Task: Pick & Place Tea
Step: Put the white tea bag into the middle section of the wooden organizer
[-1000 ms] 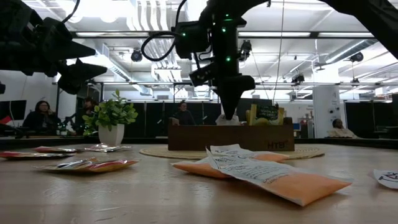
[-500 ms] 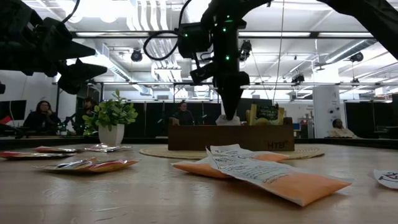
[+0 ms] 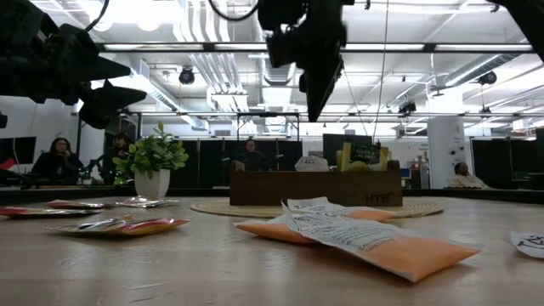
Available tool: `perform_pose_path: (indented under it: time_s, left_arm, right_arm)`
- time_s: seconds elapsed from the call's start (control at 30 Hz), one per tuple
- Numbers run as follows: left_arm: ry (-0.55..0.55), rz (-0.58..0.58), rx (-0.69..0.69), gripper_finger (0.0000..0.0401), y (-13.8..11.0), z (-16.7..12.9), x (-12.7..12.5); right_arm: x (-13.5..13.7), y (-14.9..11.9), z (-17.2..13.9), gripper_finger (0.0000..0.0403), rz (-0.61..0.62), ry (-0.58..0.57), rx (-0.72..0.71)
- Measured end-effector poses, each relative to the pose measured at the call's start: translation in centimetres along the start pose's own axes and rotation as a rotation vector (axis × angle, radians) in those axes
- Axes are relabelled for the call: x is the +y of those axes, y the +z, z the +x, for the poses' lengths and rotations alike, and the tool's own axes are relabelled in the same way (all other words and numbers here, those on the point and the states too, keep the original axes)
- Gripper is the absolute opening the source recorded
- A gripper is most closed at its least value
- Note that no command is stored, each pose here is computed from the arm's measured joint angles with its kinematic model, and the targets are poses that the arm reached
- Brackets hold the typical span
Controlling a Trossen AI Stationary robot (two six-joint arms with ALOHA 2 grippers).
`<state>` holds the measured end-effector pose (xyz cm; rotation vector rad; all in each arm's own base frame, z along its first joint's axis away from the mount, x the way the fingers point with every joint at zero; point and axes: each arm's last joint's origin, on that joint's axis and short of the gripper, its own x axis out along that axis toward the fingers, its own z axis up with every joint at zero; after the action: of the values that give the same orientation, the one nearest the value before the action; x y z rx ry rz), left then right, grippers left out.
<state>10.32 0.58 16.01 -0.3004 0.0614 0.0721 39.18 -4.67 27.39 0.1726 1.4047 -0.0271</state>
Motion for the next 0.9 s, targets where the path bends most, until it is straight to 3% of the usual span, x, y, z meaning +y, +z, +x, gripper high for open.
perform_pose_path:
  time_s: [0.13, 0.27, 0.53, 0.9]
  left_arm:
    - [0.0, 0.0, 0.0, 0.0257, 0.0, 0.0, 0.0]
    - [0.0, 0.0, 0.0, 0.0257, 0.0, 0.0, 0.0]
    - [0.0, 0.0, 0.0, 0.0257, 0.0, 0.0, 0.0]
    - [0.0, 0.0, -0.001, 0.0257, 0.0, 0.0, 0.0]
  right_arm:
    - [2.7, -1.0, -0.2, 0.0225, -0.104, 0.187, 0.008]
    - [6.0, -2.4, 0.2, 0.022, -0.227, 0.29, 0.015]
    - [12.2, -4.9, 3.2, 0.0219, -0.43, 0.332, 0.029]
    - [17.0, -5.8, 6.2, 0.0219, -0.463, 0.4, -0.085]
